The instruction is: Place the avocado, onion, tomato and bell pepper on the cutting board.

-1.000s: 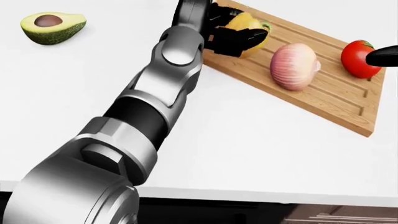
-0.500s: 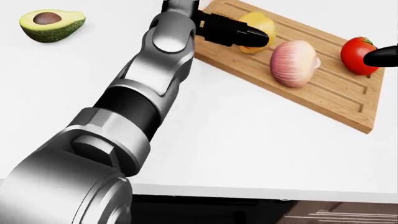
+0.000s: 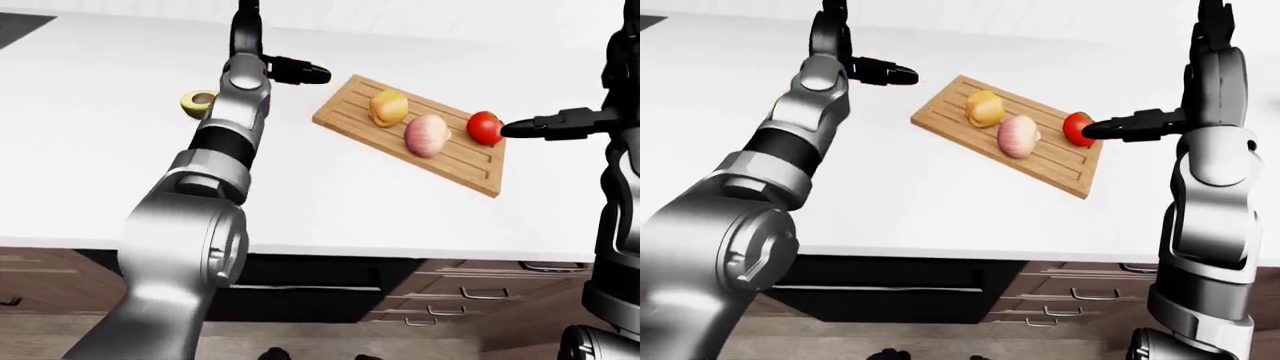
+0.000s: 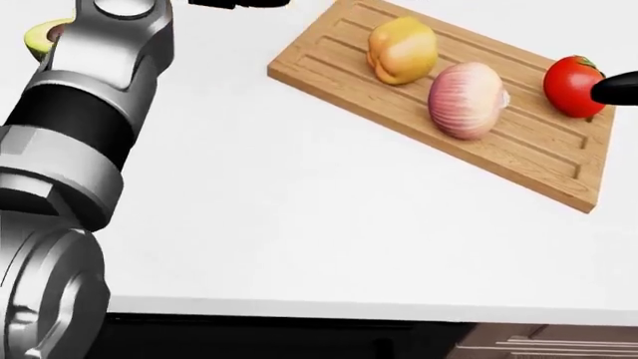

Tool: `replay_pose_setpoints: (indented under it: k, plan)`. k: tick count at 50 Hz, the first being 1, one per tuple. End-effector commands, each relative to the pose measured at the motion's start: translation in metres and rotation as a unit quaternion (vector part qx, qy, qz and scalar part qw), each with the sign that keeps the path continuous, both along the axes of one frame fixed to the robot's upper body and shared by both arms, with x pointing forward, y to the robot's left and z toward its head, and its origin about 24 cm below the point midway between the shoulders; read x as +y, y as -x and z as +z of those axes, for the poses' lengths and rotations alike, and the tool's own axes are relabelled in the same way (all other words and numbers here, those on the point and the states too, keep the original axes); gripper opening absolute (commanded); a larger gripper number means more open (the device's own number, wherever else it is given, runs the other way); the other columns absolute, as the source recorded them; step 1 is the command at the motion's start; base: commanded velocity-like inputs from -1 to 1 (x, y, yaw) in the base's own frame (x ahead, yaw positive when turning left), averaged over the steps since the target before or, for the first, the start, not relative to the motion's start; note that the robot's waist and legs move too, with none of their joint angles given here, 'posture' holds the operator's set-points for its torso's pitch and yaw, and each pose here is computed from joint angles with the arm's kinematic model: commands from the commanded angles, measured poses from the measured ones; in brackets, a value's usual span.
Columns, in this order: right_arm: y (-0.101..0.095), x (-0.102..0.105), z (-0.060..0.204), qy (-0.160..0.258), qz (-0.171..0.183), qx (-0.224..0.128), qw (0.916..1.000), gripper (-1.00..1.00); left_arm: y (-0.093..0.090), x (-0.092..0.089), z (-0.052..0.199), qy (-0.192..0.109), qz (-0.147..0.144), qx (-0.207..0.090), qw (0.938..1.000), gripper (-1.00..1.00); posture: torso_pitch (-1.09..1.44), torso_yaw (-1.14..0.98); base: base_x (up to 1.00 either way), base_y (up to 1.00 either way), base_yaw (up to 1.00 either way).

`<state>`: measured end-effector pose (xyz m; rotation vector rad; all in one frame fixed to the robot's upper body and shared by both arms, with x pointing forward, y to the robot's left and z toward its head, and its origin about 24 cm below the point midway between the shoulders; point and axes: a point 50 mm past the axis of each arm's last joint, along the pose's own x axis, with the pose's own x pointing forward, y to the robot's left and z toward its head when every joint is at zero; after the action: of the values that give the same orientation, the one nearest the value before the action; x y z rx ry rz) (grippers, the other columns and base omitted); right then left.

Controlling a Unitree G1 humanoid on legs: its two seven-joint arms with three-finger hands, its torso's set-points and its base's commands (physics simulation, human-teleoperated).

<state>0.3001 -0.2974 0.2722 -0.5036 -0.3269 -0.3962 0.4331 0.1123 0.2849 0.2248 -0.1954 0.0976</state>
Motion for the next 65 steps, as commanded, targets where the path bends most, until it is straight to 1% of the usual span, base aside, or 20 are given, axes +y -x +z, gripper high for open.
replay_pose_setpoints:
  k: [1,2,3,5,7,10,15,17,18,20,21,25,27,28,31,35,41,46,59,65]
  plan:
    - [0.008,0.001,0.020,0.019,-0.004,-0.046,0.9988,1.00,0.005,0.006,0.033,0.001,0.007,-0.054,0.9985,1.00,0.28,0.00,0.00,0.00,0.00]
    - [0.008,0.001,0.020,0.019,-0.003,-0.046,0.9988,1.00,0.005,0.008,0.033,-0.005,0.011,-0.056,0.9984,1.00,0.28,0.00,0.00,0.00,0.00]
    - [0.008,0.002,0.019,0.020,-0.003,-0.045,0.9988,1.00,0.005,0.015,0.035,-0.001,0.024,-0.055,0.9982,1.00,0.28,0.00,0.00,0.00,0.00]
    - [0.007,0.003,0.019,0.020,-0.002,-0.044,0.9988,1.00,0.005,0.022,0.038,-0.001,0.033,-0.058,0.9978,1.00,0.28,0.00,0.00,0.00,0.00]
    - [0.007,0.003,0.020,0.020,-0.003,-0.045,0.9988,1.00,0.005,0.031,0.039,-0.014,0.045,-0.058,0.9972,1.00,0.28,0.00,0.00,0.00,0.00]
    - [0.006,0.004,0.019,0.020,-0.002,-0.044,0.9988,1.00,0.005,0.042,0.035,-0.021,0.059,-0.046,0.9970,1.00,0.28,0.00,0.00,0.00,0.00]
    - [0.006,0.004,0.019,0.021,-0.002,-0.044,0.9988,1.00,0.007,0.059,0.038,-0.024,0.075,-0.040,0.9961,1.00,0.28,0.00,0.00,0.00,0.00]
    - [0.006,0.004,0.019,0.020,-0.002,-0.044,0.9988,1.00,0.006,0.064,0.036,-0.042,0.077,-0.025,0.9958,1.00,0.28,0.00,0.00,0.00,0.00]
    - [0.006,0.004,0.019,0.021,-0.001,-0.044,0.9988,1.00,0.007,0.067,0.037,-0.035,0.083,-0.022,0.9957,1.00,0.28,0.00,0.00,0.00,0.00]
    - [0.006,0.004,0.019,0.021,-0.001,-0.044,0.9988,1.00,0.008,0.070,0.042,-0.037,0.082,-0.024,0.9957,1.00,0.28,0.00,0.00,0.00,0.00]
    - [0.007,0.004,0.019,0.021,-0.002,-0.044,0.9988,1.00,0.009,0.072,0.043,-0.046,0.083,-0.023,0.9952,1.00,0.28,0.00,0.00,0.00,0.00]
    - [0.006,0.004,0.018,0.021,-0.001,-0.043,0.9989,1.00,0.011,0.082,0.040,-0.056,0.084,-0.011,0.9949,1.00,0.28,0.00,0.00,0.00,0.00]
    - [0.006,0.005,0.019,0.021,0.000,-0.044,0.9988,1.00,0.012,0.087,0.038,-0.067,0.079,-0.010,0.9946,1.00,0.28,0.00,0.00,0.00,0.00]
    - [0.006,0.005,0.019,0.021,0.000,-0.044,0.9988,1.00,0.012,0.087,0.035,-0.076,0.067,-0.003,0.9948,1.00,0.28,0.00,0.00,0.00,0.00]
    - [0.006,0.005,0.019,0.021,0.000,-0.044,0.9988,1.00,0.015,0.094,0.037,-0.081,0.070,-0.004,0.9942,1.00,0.28,0.00,0.00,0.00,0.00]
    - [0.006,0.004,0.019,0.020,-0.002,-0.043,0.9989,1.00,0.019,0.101,0.040,-0.094,0.063,-0.001,0.9936,1.00,0.28,0.00,0.00,0.00,0.00]
    - [0.004,0.006,0.017,0.020,0.000,-0.042,0.9989,1.00,0.025,0.106,0.038,-0.086,0.055,0.010,0.9947,1.00,0.28,0.00,0.00,0.00,0.00]
    - [0.003,0.006,0.017,0.021,-0.001,-0.041,0.9989,1.00,0.027,0.115,0.030,-0.092,0.068,0.018,0.9933,1.00,0.28,0.00,0.00,0.00,0.00]
    - [0.004,0.006,0.016,0.022,0.001,-0.041,0.9989,1.00,0.035,0.134,0.017,-0.081,0.093,0.029,0.9920,1.00,0.28,0.00,0.00,0.00,0.00]
    - [0.003,0.007,0.016,0.023,0.002,-0.041,0.9989,1.00,0.034,0.139,0.002,-0.067,0.101,0.040,0.9918,1.00,0.28,0.00,0.00,0.00,0.00]
